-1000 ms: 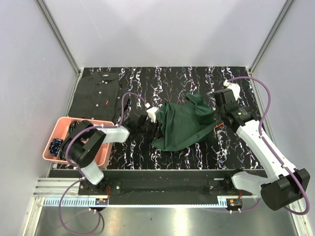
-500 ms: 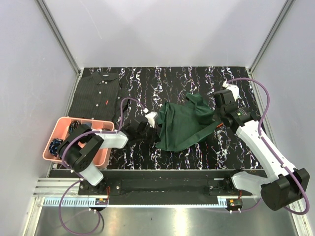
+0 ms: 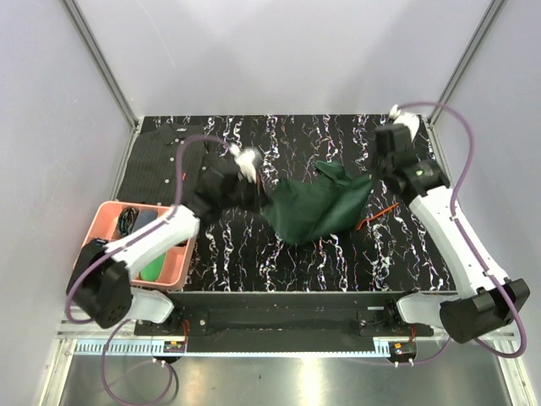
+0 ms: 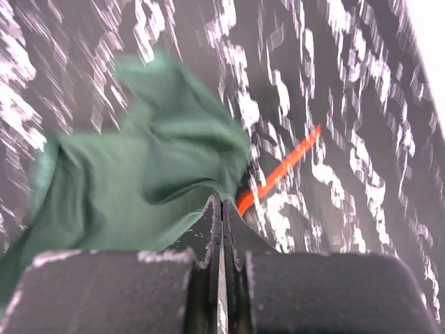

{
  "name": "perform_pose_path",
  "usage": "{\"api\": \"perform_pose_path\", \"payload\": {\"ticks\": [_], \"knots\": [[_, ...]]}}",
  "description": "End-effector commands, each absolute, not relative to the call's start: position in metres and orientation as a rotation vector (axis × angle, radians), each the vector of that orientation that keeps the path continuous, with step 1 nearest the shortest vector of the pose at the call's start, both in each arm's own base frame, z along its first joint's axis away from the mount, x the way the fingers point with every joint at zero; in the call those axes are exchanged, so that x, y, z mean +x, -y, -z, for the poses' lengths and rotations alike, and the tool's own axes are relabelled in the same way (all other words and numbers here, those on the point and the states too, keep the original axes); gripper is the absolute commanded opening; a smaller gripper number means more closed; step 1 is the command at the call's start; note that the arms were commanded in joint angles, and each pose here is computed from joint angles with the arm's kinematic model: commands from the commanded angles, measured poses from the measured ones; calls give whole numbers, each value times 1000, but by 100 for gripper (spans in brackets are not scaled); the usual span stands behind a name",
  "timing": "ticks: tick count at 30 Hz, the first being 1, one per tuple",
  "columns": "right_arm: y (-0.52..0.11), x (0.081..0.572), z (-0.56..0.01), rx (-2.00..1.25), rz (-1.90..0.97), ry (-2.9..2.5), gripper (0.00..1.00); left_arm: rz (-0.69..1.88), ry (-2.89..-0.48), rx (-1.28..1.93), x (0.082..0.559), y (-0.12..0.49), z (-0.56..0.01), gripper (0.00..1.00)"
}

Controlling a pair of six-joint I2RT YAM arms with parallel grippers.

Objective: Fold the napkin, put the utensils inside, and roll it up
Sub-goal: Flatten the napkin out

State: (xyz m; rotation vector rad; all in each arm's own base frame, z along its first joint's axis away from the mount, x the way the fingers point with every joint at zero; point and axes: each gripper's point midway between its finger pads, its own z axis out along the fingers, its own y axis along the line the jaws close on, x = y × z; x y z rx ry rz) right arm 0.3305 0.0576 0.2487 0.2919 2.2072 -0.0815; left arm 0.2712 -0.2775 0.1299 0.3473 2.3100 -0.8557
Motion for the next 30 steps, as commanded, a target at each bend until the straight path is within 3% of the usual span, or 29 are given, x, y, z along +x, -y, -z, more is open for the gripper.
{"api": "perform_pose_path", "payload": {"ticks": [1,5,11,18,22,30], "knots": [[-47,357,-347,300,67,-1969,0,941,-2023,287,309,259,-263,0],[-35,354,-416,327,71,-1813,0,1000,-1853,280,311,240,-348,0],[-7,306,-509,373,52,-1568,0,1047,-1638,257,281,207,-444,0],[12,259,-566,373,36,-1410,0,1078,-1518,261,255,194,-498,0],[9,284,-561,355,93,-1430,0,1076,-1525,226,280,191,-499,0],[0,388,-504,336,231,-1572,0,1165,-1602,174,364,191,-471,0]]}}
